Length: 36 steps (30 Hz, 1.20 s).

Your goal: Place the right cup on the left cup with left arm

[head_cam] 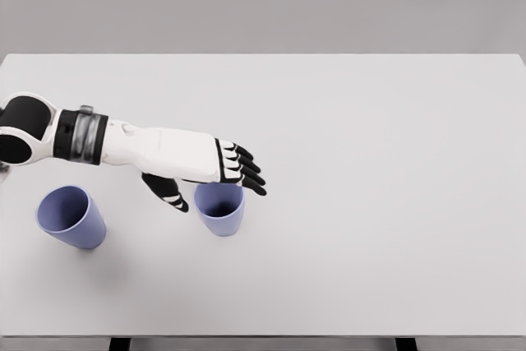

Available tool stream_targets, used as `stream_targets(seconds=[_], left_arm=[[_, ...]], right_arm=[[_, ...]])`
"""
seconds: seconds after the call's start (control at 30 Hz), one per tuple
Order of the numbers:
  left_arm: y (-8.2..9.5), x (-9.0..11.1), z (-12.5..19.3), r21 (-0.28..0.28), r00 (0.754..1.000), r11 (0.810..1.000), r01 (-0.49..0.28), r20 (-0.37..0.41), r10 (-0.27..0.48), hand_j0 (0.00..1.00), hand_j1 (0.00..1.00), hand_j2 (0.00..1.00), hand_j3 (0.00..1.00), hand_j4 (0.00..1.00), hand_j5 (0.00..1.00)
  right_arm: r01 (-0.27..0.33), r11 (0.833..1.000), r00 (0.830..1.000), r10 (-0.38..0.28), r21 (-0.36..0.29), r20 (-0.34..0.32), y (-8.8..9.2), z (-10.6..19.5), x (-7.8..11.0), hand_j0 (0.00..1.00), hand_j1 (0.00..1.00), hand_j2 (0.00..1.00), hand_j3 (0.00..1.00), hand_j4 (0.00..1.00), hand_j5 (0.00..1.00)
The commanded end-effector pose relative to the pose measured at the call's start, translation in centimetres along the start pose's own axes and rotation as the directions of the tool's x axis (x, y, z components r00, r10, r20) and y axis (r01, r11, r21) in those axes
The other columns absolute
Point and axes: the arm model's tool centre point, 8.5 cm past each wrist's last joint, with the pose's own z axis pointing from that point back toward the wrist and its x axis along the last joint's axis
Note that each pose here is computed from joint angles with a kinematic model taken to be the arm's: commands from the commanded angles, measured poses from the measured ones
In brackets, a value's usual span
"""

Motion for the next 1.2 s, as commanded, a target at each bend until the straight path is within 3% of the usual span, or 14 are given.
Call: stream_targets(seconds=[0.0,0.33,0.5,1.17], left_arm=[[0.0,-0.1,-0.1,0.003,1.000,1.000,-0.007,-0.001,0.007,1.00,1.00,1.00,1.00,1.00,1.00],[-0.4,-0.2,-0.2,-0.005,1.000,1.000,-0.003,-0.008,0.003,1.00,1.00,1.00,1.00,1.00,1.00],[-0.9,-2.1,0.0,-0.016,0.998,1.000,-0.018,-0.064,0.017,1.00,1.00,1.00,1.00,1.00,1.00],[-1.9,-2.0,-1.0,-0.018,0.998,0.999,-0.035,-0.043,0.034,1.00,1.00,1.00,1.00,1.00,1.00]], right_arm=[[0.000,1.000,1.000,0.000,0.000,0.000,0.0,0.0,0.0,1.00,1.00,1.00,1.00,1.00,1.00],[0.000,1.000,1.000,0.000,0.000,0.000,0.0,0.0,0.0,1.00,1.00,1.00,1.00,1.00,1.00],[0.000,1.000,1.000,0.000,0.001,0.000,0.0,0.0,0.0,1.00,1.00,1.00,1.00,1.00,1.00],[0.000,1.000,1.000,0.000,0.000,0.000,0.0,0.0,0.0,1.00,1.00,1.00,1.00,1.00,1.00]])
